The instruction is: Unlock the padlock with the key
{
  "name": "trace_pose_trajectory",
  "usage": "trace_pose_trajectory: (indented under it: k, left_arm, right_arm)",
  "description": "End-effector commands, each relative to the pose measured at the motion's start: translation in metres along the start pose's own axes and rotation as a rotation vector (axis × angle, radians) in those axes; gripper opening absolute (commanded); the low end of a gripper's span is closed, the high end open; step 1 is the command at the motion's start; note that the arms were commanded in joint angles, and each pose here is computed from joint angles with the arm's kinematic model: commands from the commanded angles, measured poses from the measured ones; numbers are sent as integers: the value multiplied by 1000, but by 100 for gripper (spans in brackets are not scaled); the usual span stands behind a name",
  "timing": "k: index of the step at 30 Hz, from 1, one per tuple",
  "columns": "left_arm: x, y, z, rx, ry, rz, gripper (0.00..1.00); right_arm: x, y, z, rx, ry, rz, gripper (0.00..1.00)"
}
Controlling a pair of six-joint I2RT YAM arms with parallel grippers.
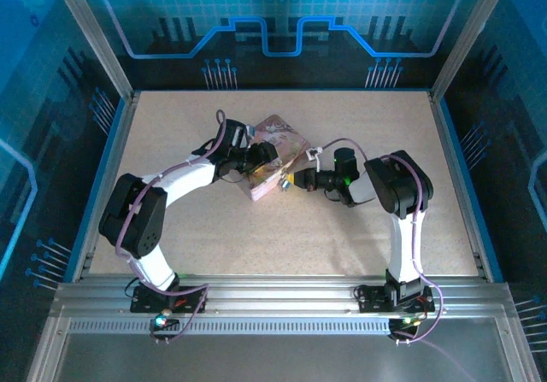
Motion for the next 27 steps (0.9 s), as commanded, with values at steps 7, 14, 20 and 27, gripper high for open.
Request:
trace_pose_trajectory:
  k: [7, 14, 20, 27]
  left_arm:
    - [-5, 24, 16, 29, 46, -77, 57]
    - [-6, 26, 18, 32, 50, -79, 57]
    - [-6, 30, 19, 35, 51, -85, 57]
    - [-6, 32, 21, 32, 55, -91, 57]
  right_arm:
    - [7, 14, -32, -34, -153, 8, 1]
    - [5, 11, -44, -84, -198, 16, 1]
    - [7, 8, -53, -93, -229, 37, 1]
    - [13, 4, -60, -101, -249, 56, 1]
Point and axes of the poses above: each hand's point on the last joint's axis, 136 mm out from that joint toward the fingers, its own x axis back along the fingers, its own y axis along the line the jaws close on, z = x × y, the point moved 5 cm from there along x, back along the fingers, and after that the axes turned 9 degrees about x, right-handed, at the moved point
